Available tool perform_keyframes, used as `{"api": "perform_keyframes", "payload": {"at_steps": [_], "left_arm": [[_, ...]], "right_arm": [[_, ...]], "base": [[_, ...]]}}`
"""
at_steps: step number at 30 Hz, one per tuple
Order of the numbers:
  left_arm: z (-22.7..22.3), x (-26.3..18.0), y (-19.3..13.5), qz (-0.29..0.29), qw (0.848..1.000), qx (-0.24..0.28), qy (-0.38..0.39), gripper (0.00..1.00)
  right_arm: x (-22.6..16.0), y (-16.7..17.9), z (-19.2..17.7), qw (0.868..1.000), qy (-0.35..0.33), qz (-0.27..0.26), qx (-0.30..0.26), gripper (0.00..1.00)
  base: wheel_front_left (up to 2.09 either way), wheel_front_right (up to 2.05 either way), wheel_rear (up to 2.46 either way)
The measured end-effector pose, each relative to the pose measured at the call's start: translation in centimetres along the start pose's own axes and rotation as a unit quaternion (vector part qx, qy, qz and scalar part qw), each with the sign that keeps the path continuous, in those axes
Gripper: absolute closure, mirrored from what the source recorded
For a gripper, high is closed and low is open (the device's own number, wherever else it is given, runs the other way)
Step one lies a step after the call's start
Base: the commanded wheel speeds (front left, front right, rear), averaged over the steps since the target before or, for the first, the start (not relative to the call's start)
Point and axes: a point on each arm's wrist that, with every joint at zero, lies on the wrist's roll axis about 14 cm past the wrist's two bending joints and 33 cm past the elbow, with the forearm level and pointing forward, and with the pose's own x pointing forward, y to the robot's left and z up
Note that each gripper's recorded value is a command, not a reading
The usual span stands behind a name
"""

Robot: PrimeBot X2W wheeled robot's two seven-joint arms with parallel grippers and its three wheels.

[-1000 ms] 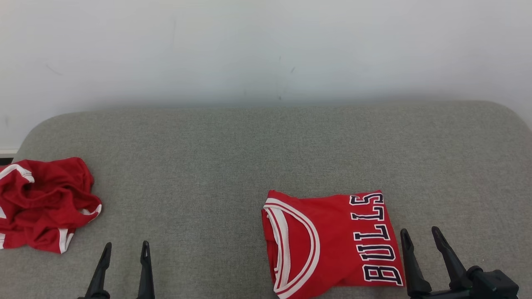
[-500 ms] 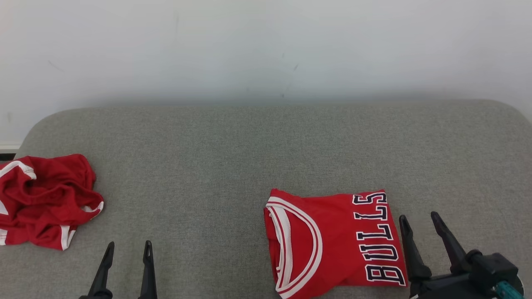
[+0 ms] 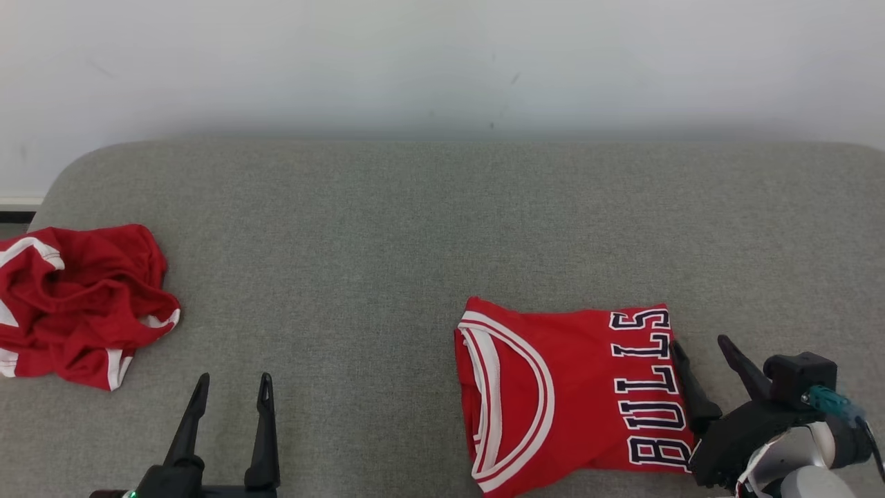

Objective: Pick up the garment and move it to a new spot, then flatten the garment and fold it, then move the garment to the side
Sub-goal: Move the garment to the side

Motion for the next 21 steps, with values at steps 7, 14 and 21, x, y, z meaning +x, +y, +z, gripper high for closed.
{"api": "perform_keyframes", "payload": {"at_steps": [7, 14, 21], "left_arm": [[-0.5, 0.5, 0.0, 0.001, 1.000, -0.001, 0.007, 0.00], [-0.9, 0.9, 0.5, 0.007, 1.000, 0.000, 0.013, 0.00], [-0.9, 1.1, 0.6, 0.009, 1.000, 0.000, 0.012, 0.00]], "right_arm": [[1.2, -0.2, -4.0, 0.997, 0.071, -0.003, 0.014, 0.00], [1.4, 0.1, -7.7, 0.991, 0.129, -0.002, 0.027, 0.00], [2.2, 1.3, -8.6, 0.988, 0.147, 0.012, 0.044, 1.00]], "base": [[0.00, 0.00, 0.00], [0.00, 0.00, 0.00], [0.00, 0.00, 0.00]]}}
